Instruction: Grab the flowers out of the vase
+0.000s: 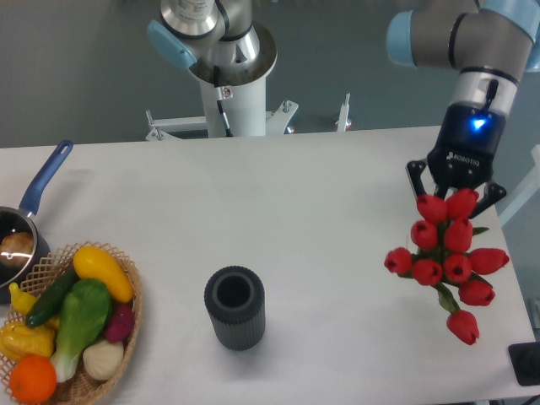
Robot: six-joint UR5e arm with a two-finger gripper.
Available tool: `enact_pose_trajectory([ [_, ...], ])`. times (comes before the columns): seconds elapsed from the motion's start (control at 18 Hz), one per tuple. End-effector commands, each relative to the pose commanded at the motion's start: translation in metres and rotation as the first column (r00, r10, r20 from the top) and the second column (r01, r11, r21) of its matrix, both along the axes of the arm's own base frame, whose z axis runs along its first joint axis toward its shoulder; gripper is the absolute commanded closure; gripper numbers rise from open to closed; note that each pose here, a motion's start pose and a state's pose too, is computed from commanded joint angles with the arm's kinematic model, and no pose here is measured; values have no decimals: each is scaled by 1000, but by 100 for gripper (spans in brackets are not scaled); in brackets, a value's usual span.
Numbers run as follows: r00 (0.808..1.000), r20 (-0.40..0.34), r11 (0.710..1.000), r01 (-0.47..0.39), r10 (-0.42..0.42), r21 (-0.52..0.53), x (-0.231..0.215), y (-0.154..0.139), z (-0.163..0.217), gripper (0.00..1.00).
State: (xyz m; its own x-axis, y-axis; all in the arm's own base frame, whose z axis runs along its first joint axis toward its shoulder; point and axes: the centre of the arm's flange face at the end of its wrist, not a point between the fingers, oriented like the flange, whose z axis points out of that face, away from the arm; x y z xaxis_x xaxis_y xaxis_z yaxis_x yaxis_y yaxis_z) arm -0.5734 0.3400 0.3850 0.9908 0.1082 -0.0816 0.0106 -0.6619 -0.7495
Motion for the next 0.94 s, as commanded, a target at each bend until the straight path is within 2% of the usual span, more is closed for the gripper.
enact_pose_trajectory([
  [0.11, 1000, -16, 996, -12, 11, -86, 2, 7, -12, 100],
  [0.39, 998, -52, 983, -51, 42, -176, -5, 4, -6, 100],
  [0.5, 996, -93, 968, -39, 16, -250, -4, 11, -8, 100],
  [0.61, 987, -148, 939, 2, -57, -345, -1, 16, -16, 98],
  [0.78, 981, -138, 889, 56, -133, -454, 5, 20, -28, 99],
  [0.94, 971, -146, 804, 67, -189, -591, 20, 50, -41, 99],
])
